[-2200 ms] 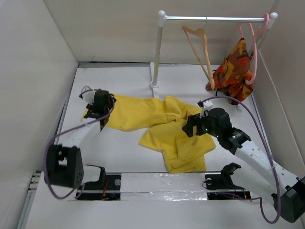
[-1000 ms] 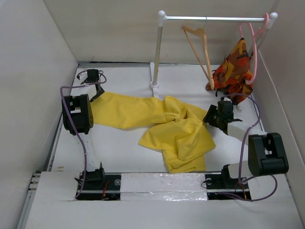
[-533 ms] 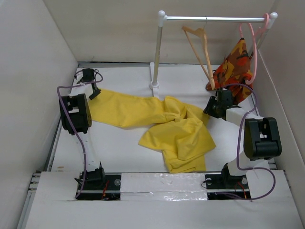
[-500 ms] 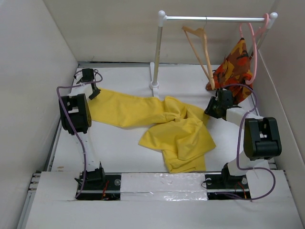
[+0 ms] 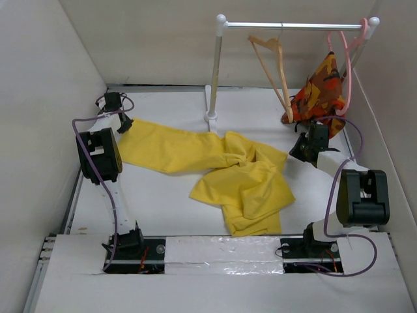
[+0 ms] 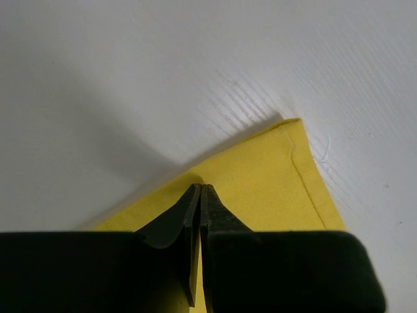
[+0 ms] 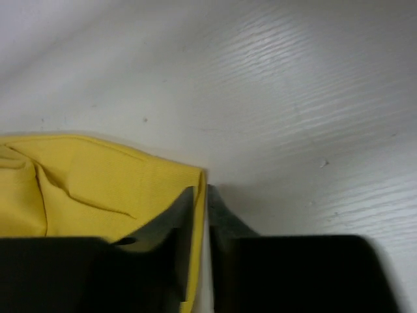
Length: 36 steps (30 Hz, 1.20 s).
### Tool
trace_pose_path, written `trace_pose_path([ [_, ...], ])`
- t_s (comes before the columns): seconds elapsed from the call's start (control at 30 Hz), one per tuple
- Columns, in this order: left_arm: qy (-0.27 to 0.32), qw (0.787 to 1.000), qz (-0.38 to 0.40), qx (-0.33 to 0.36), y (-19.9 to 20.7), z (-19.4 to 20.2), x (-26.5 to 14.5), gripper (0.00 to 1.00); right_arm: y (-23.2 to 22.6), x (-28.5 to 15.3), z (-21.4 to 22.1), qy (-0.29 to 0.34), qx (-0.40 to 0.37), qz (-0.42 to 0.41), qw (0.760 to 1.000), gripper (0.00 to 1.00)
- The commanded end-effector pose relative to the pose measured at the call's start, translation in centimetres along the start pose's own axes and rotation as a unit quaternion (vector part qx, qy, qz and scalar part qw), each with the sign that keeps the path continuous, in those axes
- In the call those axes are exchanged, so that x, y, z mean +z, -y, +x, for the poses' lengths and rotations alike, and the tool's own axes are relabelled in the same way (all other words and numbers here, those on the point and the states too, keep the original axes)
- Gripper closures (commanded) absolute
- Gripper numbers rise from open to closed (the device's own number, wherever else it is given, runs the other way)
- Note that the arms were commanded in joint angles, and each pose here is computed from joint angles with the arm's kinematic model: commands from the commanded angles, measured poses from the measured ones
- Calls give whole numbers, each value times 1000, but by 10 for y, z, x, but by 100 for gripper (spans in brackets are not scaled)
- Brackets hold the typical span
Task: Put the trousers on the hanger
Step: Flatten out the trousers at the center of the board.
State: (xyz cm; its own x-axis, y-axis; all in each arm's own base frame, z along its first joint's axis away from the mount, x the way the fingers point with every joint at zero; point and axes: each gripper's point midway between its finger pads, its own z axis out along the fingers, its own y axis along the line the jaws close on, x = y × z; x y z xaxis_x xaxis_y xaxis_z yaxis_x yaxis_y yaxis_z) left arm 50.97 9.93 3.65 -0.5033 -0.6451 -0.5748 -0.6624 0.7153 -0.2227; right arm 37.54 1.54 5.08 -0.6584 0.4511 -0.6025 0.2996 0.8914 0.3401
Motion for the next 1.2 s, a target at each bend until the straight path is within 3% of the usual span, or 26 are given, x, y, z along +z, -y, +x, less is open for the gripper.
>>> trace_pose_path([
  [0.0, 21, 999, 32, -1, 14, -29, -6, 100, 0, -8, -21, 43, 0, 3, 999, 74],
  [0.03, 12, 999, 34, 4, 16, -29, -6, 98, -4, -7, -18, 37, -8, -2, 999, 47],
  [0.07, -3, 999, 30, 11, 15, -21, 4, 77, -4, 0, -10, 12, -15, -4, 1000, 40],
  [0.1, -15, 999, 33, 15, 16, -17, 7, 67, -2, 4, -9, 4, -18, 0, 1000, 34],
  [0.2, -44, 999, 27, 15, 13, -3, 16, 48, -15, 12, 1, -26, -37, -25, 999, 36],
  [0.23, -41, 999, 32, 14, 13, -1, 16, 45, -17, 13, -1, -26, -45, -30, 998, 45],
  [0.37, -40, 998, 38, 14, 15, -2, 13, 44, -25, 16, 5, -42, -73, -16, 996, 54],
  [0.47, -44, 998, 32, 17, 12, -6, 15, 43, -24, 16, 4, -46, -77, -13, 996, 79],
  [0.5, -52, 998, 43, 19, 16, -4, 14, 43, -25, 16, 5, -48, -77, -15, 996, 94],
  [0.57, -63, 997, 49, 21, 17, 1, 18, 43, -26, 15, 7, -49, -75, -20, 996, 100],
  [0.73, -84, 994, 66, 32, 23, 8, 20, 46, -24, -1, -14, 6, -32, -37, 999, 100],
  [0.8, -89, 992, 79, 36, 29, 15, 19, 56, -18, -16, -36, 42, -13, -31, 999, 100],
  [0.83, -93, 991, 90, 35, 32, 17, 18, 65, -12, -21, -45, 55, -4, -23, 998, 100],
  [0.87, -93, 991, 89, 35, 32, 17, 17, 94, -12, -29, -54, 72, 1, -25, 997, 100],
  [0.9, -91, 991, 90, 37, 32, 17, 18, 100, -10, -32, -59, 79, 10, -24, 997, 100],
  [1.17, -37, 993, 110, -3, 32, -22, 4, 100, 30, -53, -92, 138, 84, -1, 987, 100],
])
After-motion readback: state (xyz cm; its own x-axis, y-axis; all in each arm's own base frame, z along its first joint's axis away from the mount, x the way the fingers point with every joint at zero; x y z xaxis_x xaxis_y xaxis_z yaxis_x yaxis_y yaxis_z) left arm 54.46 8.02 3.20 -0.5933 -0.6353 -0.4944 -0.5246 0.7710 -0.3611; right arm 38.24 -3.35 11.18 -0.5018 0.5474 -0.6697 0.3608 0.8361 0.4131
